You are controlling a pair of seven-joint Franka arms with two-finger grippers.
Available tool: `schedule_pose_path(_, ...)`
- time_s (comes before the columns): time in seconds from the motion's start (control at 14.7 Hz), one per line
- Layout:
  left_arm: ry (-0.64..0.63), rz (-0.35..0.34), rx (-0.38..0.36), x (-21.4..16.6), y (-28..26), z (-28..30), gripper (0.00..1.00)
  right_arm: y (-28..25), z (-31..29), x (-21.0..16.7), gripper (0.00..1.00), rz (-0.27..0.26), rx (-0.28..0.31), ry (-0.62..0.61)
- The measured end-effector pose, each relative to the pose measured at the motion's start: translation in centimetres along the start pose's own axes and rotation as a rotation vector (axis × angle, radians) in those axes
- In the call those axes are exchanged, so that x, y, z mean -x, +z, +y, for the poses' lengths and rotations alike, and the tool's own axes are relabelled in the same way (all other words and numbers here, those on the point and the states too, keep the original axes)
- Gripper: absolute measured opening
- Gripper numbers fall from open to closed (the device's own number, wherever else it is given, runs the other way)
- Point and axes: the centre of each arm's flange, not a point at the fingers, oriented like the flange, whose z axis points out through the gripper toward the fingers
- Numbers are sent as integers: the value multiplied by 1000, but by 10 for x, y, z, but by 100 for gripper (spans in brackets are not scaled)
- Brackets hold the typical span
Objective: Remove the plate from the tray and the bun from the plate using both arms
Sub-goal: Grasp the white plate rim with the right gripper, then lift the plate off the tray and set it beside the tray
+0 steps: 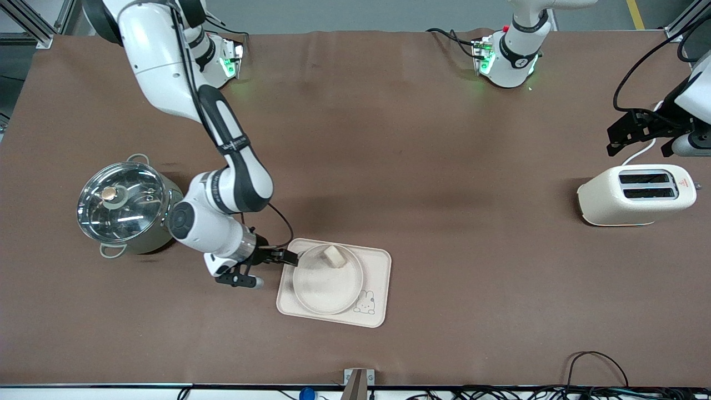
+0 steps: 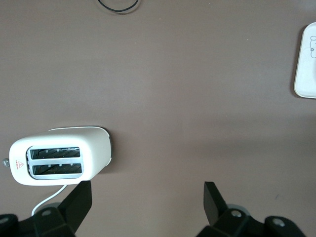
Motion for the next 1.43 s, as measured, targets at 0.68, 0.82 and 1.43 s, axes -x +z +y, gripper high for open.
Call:
schedule_pose_path(0.68,0,-1,0,0,0,0,100,56,-9,-20,83,23,-1,-11)
schedule_pose_path(0.82,1,-1,0,0,0,0,100,56,-9,-21,59,25,-2,-12)
schedule_pose_path(1.43,0,-1,0,0,0,0,100,49,2,-33,6,4,-105,-72)
